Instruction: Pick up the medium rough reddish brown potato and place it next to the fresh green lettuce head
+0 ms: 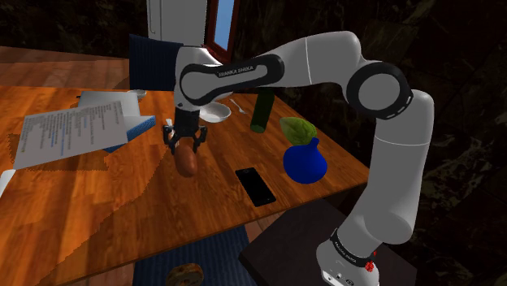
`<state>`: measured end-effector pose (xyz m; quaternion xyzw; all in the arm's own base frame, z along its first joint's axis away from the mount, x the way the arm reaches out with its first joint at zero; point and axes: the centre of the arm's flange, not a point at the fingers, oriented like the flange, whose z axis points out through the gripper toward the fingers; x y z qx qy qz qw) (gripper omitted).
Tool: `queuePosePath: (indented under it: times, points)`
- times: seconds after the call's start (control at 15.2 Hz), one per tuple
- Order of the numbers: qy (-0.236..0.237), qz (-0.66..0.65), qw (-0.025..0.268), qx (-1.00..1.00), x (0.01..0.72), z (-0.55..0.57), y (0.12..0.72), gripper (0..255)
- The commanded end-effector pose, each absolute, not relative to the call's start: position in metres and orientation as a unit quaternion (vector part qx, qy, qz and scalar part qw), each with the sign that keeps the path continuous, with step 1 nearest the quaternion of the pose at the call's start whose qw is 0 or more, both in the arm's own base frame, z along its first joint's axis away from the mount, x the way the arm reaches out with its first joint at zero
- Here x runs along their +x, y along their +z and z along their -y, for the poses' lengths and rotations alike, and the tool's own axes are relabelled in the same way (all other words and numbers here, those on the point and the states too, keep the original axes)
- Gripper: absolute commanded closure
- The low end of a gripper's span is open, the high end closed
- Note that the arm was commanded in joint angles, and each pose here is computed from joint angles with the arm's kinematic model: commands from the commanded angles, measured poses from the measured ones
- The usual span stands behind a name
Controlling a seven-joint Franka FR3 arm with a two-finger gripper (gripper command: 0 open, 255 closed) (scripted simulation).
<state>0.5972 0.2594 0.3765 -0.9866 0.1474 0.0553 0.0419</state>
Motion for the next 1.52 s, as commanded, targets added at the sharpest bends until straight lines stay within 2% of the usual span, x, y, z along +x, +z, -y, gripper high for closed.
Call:
queuePosePath:
  times: [0.0,1.45]
  points:
    - [0.055,-0.147,0.042,-0.987,0.596,-0.259,0.389,255]
    - [0.055,-0.147,0.042,-0.987,0.596,-0.259,0.505,255]
